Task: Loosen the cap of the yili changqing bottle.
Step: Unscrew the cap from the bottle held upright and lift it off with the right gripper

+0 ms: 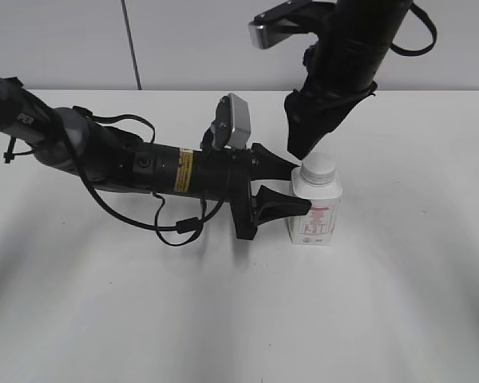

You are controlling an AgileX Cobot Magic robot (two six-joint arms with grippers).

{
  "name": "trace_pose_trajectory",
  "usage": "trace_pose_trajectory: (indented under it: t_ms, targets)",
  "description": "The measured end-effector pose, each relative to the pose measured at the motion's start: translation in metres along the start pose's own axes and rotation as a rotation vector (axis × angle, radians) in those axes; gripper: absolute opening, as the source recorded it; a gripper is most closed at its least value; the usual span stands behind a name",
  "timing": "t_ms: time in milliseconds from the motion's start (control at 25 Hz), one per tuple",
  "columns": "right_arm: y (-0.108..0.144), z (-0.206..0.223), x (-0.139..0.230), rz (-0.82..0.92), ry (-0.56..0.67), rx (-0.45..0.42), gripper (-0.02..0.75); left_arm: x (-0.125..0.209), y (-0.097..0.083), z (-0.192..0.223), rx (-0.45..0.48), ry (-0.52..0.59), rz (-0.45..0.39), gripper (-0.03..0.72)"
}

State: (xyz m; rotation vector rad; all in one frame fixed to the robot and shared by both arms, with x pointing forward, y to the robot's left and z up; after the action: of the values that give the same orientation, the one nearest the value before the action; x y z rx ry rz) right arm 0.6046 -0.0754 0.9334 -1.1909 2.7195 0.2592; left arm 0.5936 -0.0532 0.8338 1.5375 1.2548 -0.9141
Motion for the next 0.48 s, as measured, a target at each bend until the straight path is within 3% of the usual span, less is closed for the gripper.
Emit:
trace_pose_trajectory:
  t_ms: [240,320,480]
  targets:
    - [0.000,-0.011,-0.001,0.653,-0.025,0.008,0.587,0.000,0.000,0.000,0.002,0.001,0.001,0.417]
    - [0.000,-0.010,-0.001,0.760,-0.022,0.007,0.587,0.000,0.000,0.000,0.002,0.001,0.001,0.417]
    - [-0.004,0.004,0.002,0.813,0.010,0.020,0.587,0.000,0.000,0.000,0.002,0.001,0.001,0.417]
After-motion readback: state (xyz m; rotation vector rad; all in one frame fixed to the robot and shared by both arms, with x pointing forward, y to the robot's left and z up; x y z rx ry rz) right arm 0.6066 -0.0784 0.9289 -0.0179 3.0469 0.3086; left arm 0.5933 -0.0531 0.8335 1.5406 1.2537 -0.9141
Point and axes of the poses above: a point on each arm's last joint axis where the gripper is mounted, z pointing out along that axis toward the gripper, y along the wrist's bending axis when the last joint is at zero, x = y × z, the point moved 10 cm from there along z, pointing out along that axis toward the gripper, and after that the axes turned 10 degrees about z, right-handed, at the moved point
